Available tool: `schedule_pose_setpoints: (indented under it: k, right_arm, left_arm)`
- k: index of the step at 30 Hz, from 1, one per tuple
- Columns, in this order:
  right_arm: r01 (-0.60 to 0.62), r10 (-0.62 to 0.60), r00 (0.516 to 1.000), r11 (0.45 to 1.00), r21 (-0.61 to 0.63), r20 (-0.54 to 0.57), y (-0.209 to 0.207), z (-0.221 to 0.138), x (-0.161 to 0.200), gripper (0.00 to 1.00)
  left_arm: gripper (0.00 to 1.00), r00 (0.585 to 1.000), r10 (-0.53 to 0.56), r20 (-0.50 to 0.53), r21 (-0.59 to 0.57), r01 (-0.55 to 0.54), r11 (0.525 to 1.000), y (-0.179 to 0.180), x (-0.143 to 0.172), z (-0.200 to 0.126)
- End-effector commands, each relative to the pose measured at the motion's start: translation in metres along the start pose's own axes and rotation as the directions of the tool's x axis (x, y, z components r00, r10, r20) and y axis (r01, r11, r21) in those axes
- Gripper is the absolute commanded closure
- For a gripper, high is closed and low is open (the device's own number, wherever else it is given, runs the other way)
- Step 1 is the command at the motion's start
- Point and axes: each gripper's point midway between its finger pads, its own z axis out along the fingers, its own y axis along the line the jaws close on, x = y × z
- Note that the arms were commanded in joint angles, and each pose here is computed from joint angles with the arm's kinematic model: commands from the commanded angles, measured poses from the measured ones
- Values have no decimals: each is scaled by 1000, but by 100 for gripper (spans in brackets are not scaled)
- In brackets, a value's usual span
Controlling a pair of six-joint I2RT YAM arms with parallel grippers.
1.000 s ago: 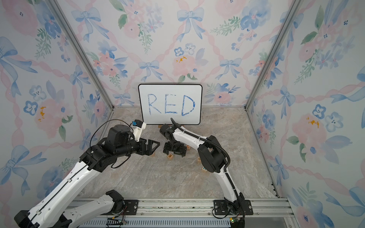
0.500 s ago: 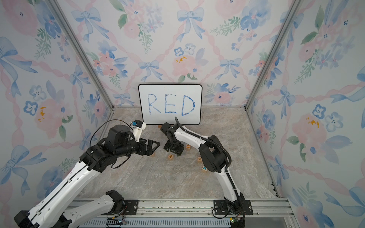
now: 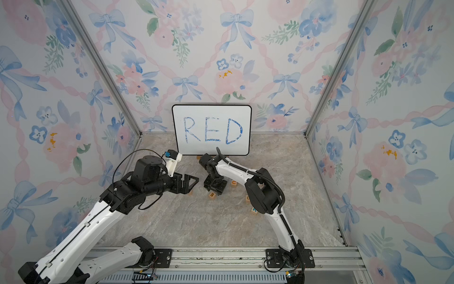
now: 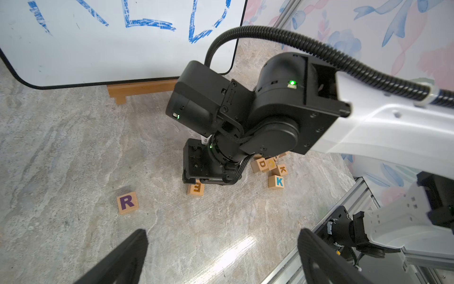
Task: Assemble the uppercase word "red" with letter blocks
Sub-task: Pick up the letter block from the center of the board.
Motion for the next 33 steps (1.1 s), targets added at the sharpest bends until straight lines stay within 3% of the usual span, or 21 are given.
schedule_pose_setpoints:
  k: [1, 14, 26, 33]
  right_arm:
    - [42, -41, 999, 999, 18, -24, 4, 11, 6, 47]
    - [201, -201, 979, 976, 88, -2, 3, 5, 5, 67]
    - [351, -351, 936, 931, 102, -19, 7, 7, 10, 42]
    - [343, -344, 939, 933, 110, -18, 9, 9, 16, 49]
  left_arm:
    - [2, 1000, 19, -18, 2, -19, 1000, 3, 4, 5]
    - [2, 1000, 23, -19, 8, -23, 1000, 3, 4, 4]
    - [2, 999, 24, -33, 12, -23, 1000, 5, 8, 7]
    - [2, 999, 27, -36, 14, -26, 1000, 5, 9, 8]
